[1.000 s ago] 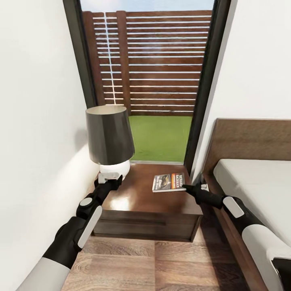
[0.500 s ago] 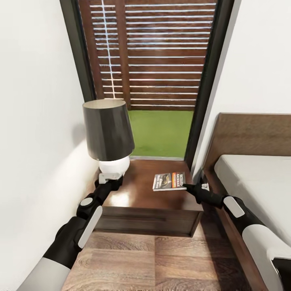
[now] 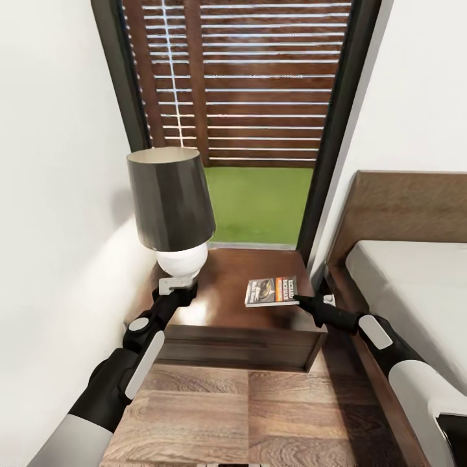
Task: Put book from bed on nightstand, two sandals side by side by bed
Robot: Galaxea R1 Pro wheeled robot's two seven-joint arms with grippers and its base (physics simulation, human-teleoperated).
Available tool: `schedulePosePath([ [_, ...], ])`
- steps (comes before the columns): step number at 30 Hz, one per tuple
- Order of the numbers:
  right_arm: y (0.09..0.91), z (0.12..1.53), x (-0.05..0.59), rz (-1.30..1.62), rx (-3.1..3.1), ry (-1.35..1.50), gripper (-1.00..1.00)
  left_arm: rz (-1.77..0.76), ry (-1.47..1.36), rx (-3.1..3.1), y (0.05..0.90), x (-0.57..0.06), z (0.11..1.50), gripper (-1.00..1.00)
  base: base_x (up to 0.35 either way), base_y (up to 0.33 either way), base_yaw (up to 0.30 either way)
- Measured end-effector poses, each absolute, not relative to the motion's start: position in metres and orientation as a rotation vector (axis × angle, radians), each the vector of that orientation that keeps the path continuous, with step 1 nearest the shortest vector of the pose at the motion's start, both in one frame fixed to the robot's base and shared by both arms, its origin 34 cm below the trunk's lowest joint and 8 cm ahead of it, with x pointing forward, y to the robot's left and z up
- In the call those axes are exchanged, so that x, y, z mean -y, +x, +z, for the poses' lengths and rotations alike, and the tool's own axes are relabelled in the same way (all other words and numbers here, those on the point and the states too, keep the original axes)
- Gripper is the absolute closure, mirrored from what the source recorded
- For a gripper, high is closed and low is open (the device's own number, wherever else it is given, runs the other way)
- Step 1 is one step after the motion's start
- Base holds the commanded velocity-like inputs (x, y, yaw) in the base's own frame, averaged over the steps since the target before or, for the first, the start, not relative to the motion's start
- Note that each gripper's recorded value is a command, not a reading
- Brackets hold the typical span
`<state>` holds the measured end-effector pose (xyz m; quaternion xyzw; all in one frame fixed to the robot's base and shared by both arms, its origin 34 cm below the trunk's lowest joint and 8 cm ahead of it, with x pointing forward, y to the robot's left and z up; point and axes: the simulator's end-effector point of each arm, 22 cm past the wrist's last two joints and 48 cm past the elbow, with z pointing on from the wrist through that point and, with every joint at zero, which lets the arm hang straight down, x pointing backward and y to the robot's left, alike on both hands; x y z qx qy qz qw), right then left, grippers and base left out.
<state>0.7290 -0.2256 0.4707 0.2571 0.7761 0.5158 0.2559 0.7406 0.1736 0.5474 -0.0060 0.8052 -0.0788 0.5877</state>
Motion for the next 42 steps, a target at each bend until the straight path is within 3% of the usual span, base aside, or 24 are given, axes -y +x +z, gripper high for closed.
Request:
schedulePosePath([
  [11, 0.728, 0.461, 0.225, 1.405, -2.115, 0.711, 1.00, -0.185, -0.016, -1.893, 0.741, -0.173, 0.536, -1.00, 0.011, 0.000, 0.000],
  [21, 0.729, 0.462, 0.225, 1.406, -2.113, 0.708, 1.00, -0.184, -0.015, -1.891, 0.741, -0.174, 0.537, -1.00, 0.243, 0.000, 0.000],
  [42, 0.726, 0.425, 0.224, 1.406, -2.152, 0.752, 1.00, -0.187, -0.022, -1.950, 0.740, -0.173, 0.496, -1.00, 0.006, 0.000, 0.000],
])
